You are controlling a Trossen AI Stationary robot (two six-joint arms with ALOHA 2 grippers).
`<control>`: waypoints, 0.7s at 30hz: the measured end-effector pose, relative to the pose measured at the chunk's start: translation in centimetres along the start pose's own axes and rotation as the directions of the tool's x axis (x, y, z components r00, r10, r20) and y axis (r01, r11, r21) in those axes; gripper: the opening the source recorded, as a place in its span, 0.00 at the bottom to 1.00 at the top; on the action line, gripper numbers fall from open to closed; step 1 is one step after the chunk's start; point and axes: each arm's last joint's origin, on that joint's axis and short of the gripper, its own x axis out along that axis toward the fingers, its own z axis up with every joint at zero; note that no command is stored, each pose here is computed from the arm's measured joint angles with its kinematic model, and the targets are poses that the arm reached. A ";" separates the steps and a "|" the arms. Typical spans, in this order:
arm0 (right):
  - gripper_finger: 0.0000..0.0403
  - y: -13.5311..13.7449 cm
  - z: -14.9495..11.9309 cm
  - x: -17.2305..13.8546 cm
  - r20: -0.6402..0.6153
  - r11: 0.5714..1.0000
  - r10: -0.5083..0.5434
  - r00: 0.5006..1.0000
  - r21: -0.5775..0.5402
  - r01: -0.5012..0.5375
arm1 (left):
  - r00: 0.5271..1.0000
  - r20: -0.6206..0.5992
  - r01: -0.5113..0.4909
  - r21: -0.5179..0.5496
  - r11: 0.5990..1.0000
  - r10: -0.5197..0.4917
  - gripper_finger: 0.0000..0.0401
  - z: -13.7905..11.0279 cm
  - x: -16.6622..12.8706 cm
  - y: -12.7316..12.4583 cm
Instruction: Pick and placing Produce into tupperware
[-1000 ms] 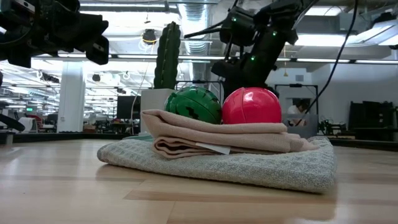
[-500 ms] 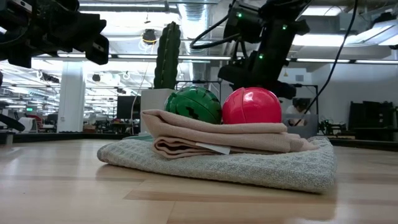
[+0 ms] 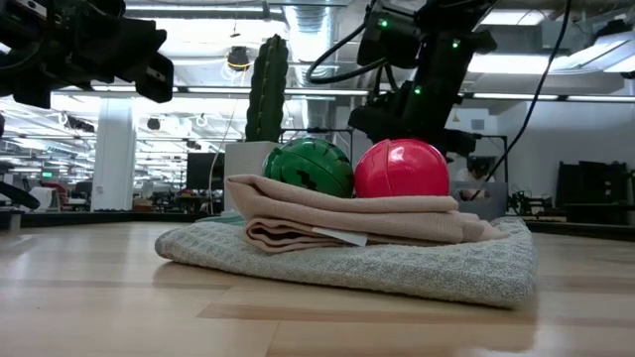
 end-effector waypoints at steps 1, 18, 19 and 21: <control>0.65 0.0 -0.1 0.0 -0.001 1.000 -0.007 1.000 0.000 0.007 | 1.000 0.000 0.000 0.000 1.000 0.000 0.11 0.0 0.0 0.0; 0.65 0.9 0.1 1.1 -0.001 0.997 -0.005 1.000 -0.076 0.005 | 1.000 0.002 -0.001 -0.010 1.000 0.001 0.11 0.0 0.0 0.0; 0.65 0.6 0.1 1.2 -0.020 0.995 -0.026 0.999 -0.092 0.024 | 1.000 0.005 -0.001 -0.008 1.000 0.001 0.11 0.1 0.0 0.0; 0.65 0.3 0.8 1.3 -0.018 0.994 -0.038 0.999 -0.100 0.036 | 1.000 0.004 -0.004 -0.008 1.000 0.004 0.11 0.1 0.0 0.0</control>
